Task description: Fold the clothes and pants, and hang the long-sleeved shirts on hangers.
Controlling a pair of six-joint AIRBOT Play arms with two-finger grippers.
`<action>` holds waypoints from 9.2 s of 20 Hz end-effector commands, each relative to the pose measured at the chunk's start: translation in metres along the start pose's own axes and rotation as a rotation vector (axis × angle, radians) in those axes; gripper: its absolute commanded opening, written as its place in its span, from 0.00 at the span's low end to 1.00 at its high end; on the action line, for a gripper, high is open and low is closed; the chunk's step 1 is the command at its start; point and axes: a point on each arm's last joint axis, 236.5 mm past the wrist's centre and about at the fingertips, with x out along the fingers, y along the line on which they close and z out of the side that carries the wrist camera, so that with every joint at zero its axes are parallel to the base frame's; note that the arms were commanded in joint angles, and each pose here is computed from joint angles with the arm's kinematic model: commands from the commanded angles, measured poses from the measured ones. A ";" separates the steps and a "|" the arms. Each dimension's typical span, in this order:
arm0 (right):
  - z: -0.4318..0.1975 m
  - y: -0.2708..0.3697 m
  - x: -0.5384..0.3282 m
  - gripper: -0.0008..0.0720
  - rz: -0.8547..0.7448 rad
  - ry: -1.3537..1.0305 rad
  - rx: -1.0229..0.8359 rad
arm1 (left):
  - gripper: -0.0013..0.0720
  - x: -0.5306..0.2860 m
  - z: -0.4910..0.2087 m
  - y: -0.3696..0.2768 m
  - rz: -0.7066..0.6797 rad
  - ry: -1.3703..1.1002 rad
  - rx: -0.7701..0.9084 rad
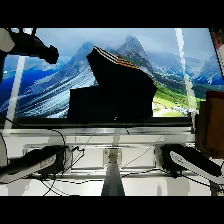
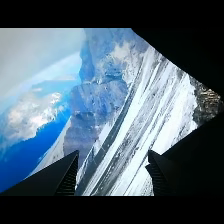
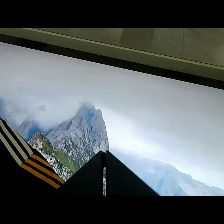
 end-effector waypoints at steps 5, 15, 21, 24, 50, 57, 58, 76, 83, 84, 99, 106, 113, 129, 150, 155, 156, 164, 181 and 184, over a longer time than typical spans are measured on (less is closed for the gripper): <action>0.000 0.001 0.000 0.04 0.002 0.000 0.000 | 0.66 0.000 0.000 0.001 0.001 -0.001 0.000; -0.230 -0.105 0.003 0.04 -0.116 0.740 0.088 | 0.66 -0.001 0.009 -0.018 -0.077 -0.036 -0.034; -0.430 -0.002 -0.025 0.04 0.246 1.170 0.532 | 0.66 0.001 0.012 -0.027 -0.110 -0.045 -0.044; -0.473 0.053 -0.046 0.55 0.475 1.224 0.538 | 0.66 0.008 0.006 -0.034 -0.138 -0.013 -0.044; -0.482 0.120 0.005 0.04 0.526 1.013 0.515 | 0.88 0.051 -0.312 -0.114 -0.785 0.724 -0.693; -0.482 0.117 0.009 0.04 0.509 0.999 0.514 | 0.77 0.076 -0.308 -0.145 -0.825 0.593 -0.710; -0.481 0.117 0.010 0.04 0.507 0.996 0.514 | 0.77 0.077 -0.308 -0.146 -0.823 0.594 -0.699; -0.311 0.119 0.025 0.04 0.742 0.702 0.434 | 0.04 0.017 -0.088 -0.153 -1.274 0.047 -0.478; -0.067 0.090 -0.045 0.04 0.629 0.040 0.122 | 0.04 -0.166 0.070 -0.042 -1.114 -0.745 -0.257; -0.039 0.088 -0.066 0.04 0.598 -0.049 0.082 | 0.04 -0.198 0.079 -0.031 -1.105 -0.851 -0.255; 0.059 0.097 -0.201 0.04 0.521 -0.413 0.134 | 0.04 -0.326 0.072 0.048 -0.209 -1.118 -0.304; -0.124 0.069 0.028 0.04 0.507 0.252 0.524 | 0.04 -0.081 -0.007 0.051 -0.326 -0.417 -0.635; -0.253 0.082 0.148 0.04 0.436 0.517 0.693 | 0.04 0.110 -0.006 -0.038 -0.587 -0.172 -0.682; -0.407 0.042 0.079 0.73 0.365 0.994 0.301 | 0.16 0.106 -0.206 -0.191 -0.719 0.572 -0.654; -0.411 0.063 0.143 0.97 0.704 1.165 0.603 | 0.82 0.108 -0.168 -0.205 -0.814 0.450 -0.786; -0.379 0.135 0.146 0.83 0.933 1.062 0.510 | 0.82 0.115 -0.165 -0.200 -0.785 0.423 -0.796; -0.379 0.146 0.145 0.58 0.955 1.056 0.467 | 0.82 0.116 -0.164 -0.199 -0.778 0.417 -0.798; -0.339 0.176 0.163 0.04 0.913 0.914 0.317 | 0.83 0.124 -0.162 -0.187 -0.739 0.383 -0.818; -0.188 -0.221 -0.069 0.04 -0.567 0.361 0.905 | 0.04 0.055 -0.084 -0.134 -0.947 0.110 -0.537; -0.207 -0.231 -0.166 0.04 -0.808 0.343 1.063 | 0.04 0.037 -0.064 -0.126 -0.916 0.008 -0.465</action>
